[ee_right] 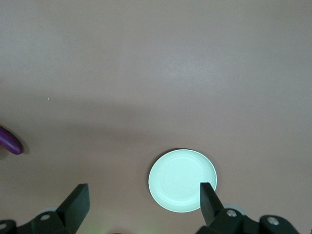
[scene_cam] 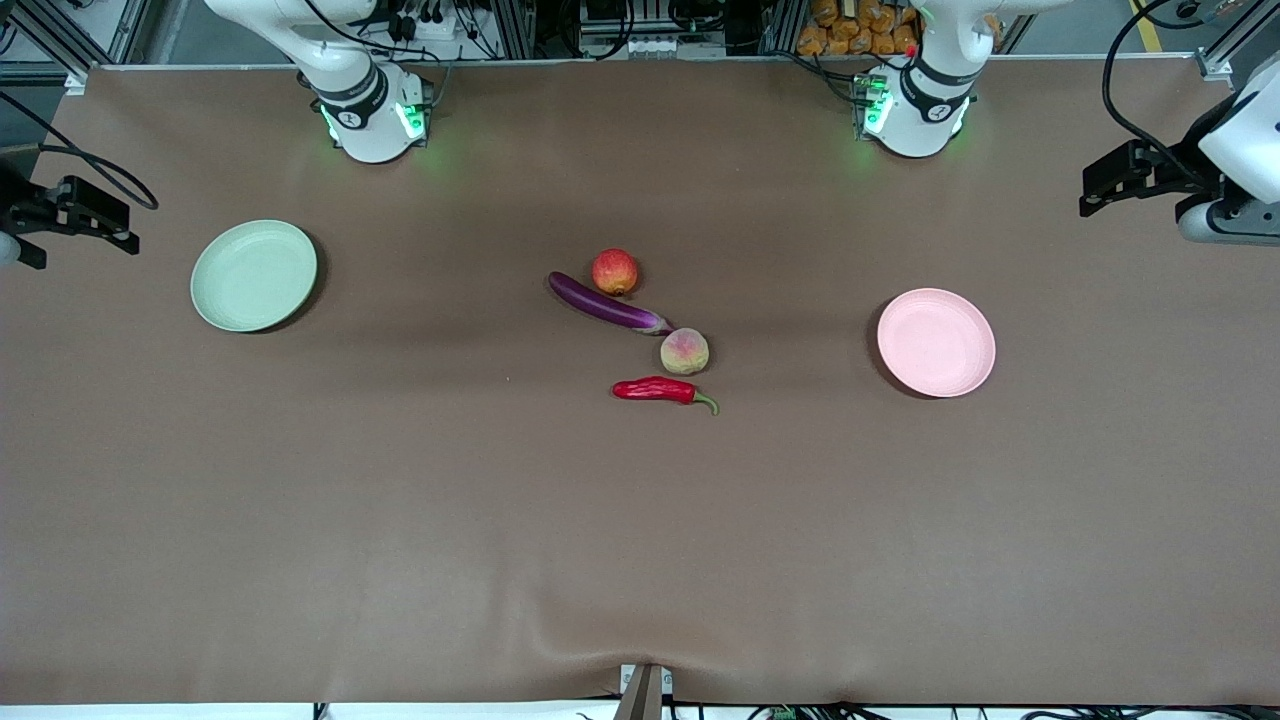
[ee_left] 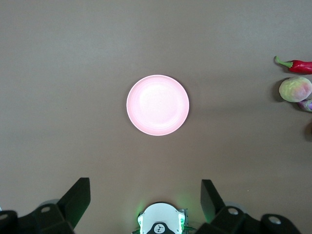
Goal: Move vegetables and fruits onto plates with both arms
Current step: 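Move the left gripper from rest toward the vegetables at the table centre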
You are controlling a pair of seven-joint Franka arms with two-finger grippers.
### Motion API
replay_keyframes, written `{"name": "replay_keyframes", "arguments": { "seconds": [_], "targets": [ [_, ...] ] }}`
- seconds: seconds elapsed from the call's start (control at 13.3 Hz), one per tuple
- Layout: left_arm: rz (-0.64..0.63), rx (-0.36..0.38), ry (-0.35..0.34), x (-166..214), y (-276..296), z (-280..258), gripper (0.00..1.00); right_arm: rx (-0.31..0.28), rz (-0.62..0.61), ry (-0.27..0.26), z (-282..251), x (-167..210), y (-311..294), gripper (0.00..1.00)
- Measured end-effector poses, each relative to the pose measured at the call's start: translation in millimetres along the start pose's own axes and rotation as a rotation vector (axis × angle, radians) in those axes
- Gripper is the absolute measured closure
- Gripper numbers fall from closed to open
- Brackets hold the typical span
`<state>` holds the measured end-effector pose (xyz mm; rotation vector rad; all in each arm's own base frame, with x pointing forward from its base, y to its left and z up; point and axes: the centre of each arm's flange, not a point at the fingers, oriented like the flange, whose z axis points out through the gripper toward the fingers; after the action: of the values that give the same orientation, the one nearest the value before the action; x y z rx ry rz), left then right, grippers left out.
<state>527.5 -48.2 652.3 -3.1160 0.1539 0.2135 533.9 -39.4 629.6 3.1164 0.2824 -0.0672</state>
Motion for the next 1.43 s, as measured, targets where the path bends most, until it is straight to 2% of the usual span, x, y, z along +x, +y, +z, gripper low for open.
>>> {"name": "replay_keyframes", "arguments": {
  "seconds": [0.75,1.13,1.43],
  "targets": [
    [0.004,-0.001,-0.018,7.2,1.7,9.4,0.0,0.02,0.07,-0.006,1.2,-0.1,-2.7,0.0],
    [0.021,-0.001,-0.037,28.2,14.8,26.0,0.0,0.021,0.077,-0.009,2.0,-0.3,-2.4,0.0],
    [-0.073,0.003,-0.006,48.4,54.2,26.5,0.0,0.022,0.08,-0.01,2.3,-0.5,-1.6,0.0]
  ]
}}
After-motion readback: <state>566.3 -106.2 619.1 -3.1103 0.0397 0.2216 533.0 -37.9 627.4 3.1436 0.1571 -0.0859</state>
